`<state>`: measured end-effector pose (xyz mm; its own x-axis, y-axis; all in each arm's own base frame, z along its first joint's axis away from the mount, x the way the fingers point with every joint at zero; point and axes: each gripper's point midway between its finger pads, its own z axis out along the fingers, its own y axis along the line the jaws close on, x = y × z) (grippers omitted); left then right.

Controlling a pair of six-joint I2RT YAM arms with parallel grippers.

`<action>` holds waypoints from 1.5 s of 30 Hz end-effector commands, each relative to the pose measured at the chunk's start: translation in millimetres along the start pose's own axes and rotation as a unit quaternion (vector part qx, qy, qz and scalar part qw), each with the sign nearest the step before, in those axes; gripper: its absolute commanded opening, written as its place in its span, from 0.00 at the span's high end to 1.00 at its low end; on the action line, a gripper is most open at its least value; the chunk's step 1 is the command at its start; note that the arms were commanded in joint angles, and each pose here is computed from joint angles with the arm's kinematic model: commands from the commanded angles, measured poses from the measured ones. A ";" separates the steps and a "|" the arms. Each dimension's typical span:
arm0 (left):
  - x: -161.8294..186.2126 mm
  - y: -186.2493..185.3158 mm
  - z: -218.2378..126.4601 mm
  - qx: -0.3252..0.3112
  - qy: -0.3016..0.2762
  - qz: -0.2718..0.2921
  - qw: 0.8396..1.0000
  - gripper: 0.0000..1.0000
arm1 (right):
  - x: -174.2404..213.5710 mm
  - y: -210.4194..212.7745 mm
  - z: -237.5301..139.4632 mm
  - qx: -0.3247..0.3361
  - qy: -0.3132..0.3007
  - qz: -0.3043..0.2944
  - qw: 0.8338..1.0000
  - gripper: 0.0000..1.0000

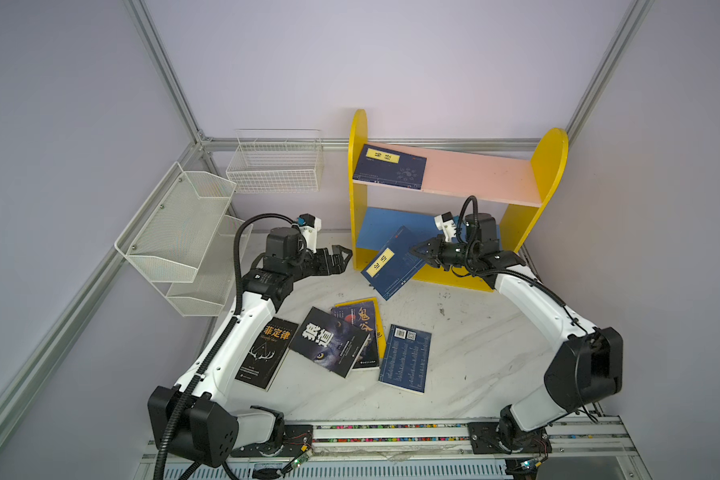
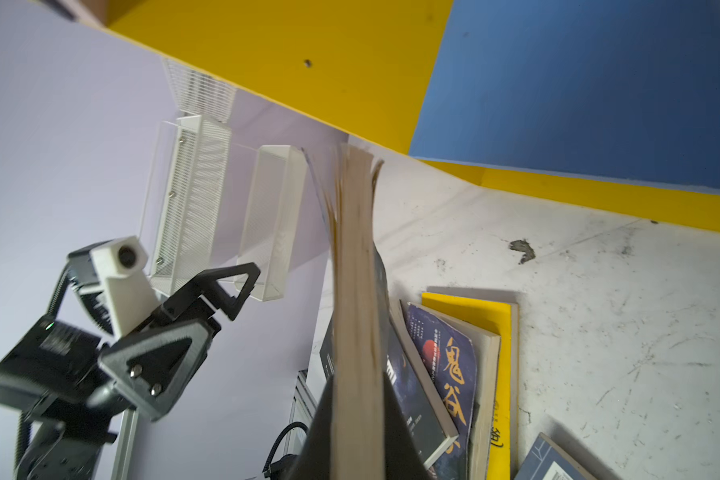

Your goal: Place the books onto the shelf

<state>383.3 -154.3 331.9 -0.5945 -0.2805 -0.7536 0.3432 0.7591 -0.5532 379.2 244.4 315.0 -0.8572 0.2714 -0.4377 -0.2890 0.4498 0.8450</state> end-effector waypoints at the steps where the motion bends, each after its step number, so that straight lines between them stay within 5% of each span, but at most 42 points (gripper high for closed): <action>1: -49.8 -62.3 -34.4 0.172 -0.064 -0.040 0.982 0.00 | -8.8 64.5 -28.2 -0.081 -0.039 -0.075 0.993 0.86; 5: -81.2 -80.5 -46.7 0.253 -0.076 -0.055 0.963 0.00 | -34.3 127.7 -49.6 -0.145 -0.075 -0.133 0.978 0.86; 8: -105.8 -97.7 -57.9 0.280 -0.098 -0.040 0.954 0.00 | -71.3 171.6 -70.8 -0.180 -0.159 -0.164 0.957 0.86; 14: -137.5 -103.4 -45.2 0.272 -0.113 -0.063 0.954 0.00 | -125.8 202.3 -79.0 -0.290 -0.258 -0.117 0.914 0.87; 22: -150.8 -151.6 -33.4 0.337 -0.104 -0.047 0.935 0.00 | -148.0 187.6 -66.6 -0.314 -0.291 -0.072 0.901 0.88; 32: -146.9 -129.3 14.0 0.268 -0.082 -0.106 0.954 0.08 | -140.2 188.1 -72.7 -0.333 -0.304 -0.066 0.890 0.88; 38: -158.6 -148.4 11.4 0.295 -0.082 -0.102 0.947 0.27 | -137.3 185.8 -62.8 -0.339 -0.292 -0.062 0.892 0.88; 45: -160.0 -165.4 15.7 0.315 -0.072 -0.096 0.942 0.67 | -134.5 183.8 -47.1 -0.345 -0.290 -0.060 0.891 0.89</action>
<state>448.8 -243.5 497.2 -0.6508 -0.4809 -0.5875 0.5514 0.2325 -0.8012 438.6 248.7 520.8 -0.5143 0.7273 -0.4545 -0.6670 -0.0061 0.7450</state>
